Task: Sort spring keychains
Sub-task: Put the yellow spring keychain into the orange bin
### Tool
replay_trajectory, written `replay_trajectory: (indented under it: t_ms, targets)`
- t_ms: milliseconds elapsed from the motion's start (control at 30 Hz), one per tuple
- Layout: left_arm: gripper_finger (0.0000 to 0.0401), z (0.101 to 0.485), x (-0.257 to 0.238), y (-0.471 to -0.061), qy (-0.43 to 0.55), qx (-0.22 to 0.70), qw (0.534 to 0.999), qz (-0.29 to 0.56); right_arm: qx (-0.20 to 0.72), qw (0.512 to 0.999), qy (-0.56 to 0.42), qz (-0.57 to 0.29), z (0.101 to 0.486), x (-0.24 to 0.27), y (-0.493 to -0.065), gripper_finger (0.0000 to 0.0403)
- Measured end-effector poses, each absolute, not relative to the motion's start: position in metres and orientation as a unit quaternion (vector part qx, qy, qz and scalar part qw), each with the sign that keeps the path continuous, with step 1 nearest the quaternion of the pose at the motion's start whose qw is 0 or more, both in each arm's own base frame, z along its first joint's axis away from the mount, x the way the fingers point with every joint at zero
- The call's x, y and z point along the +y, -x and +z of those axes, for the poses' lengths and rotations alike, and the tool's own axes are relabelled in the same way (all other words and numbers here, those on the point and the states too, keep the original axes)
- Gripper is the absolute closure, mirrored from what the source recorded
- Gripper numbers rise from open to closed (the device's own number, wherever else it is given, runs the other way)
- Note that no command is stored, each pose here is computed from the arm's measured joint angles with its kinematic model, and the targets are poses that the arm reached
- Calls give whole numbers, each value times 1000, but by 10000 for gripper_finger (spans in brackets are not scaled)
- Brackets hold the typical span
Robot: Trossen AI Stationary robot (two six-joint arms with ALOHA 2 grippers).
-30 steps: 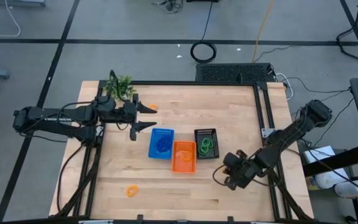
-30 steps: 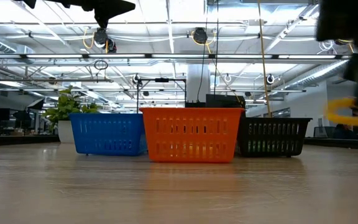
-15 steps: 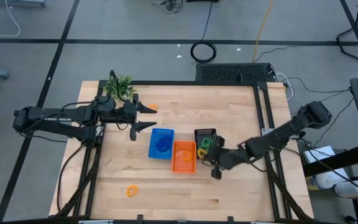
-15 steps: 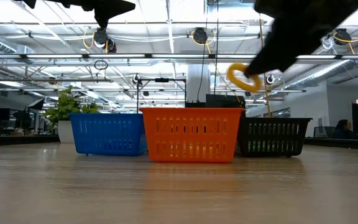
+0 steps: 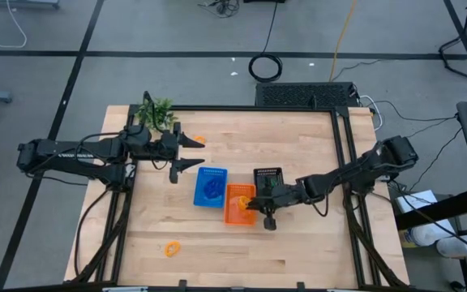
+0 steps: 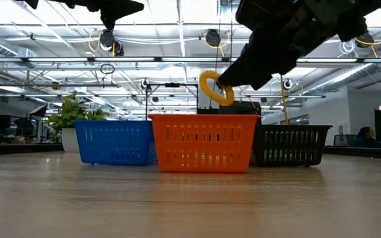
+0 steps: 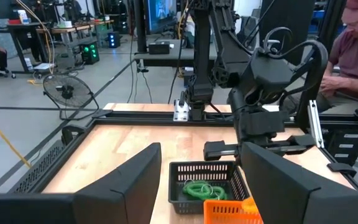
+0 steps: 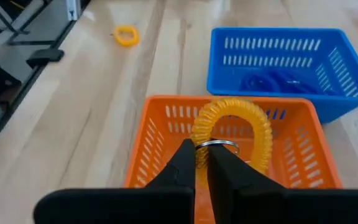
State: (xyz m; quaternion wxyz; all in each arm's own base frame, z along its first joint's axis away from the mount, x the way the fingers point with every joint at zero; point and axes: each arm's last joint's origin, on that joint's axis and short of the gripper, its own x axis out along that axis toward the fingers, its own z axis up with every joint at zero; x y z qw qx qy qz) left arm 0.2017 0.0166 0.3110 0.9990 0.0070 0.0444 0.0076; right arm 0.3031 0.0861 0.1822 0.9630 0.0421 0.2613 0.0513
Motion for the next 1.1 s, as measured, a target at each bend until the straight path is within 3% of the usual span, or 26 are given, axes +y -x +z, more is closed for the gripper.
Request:
replay_trajectory:
  t_ms: [800,1100]
  targets:
    - [169,311,17,-202,-7,44,999,8,250,965,-67,44,185,84,-305,356]
    - [169,311,17,-202,-7,44,999,8,249,964,-82,34,185,84,-305,295]
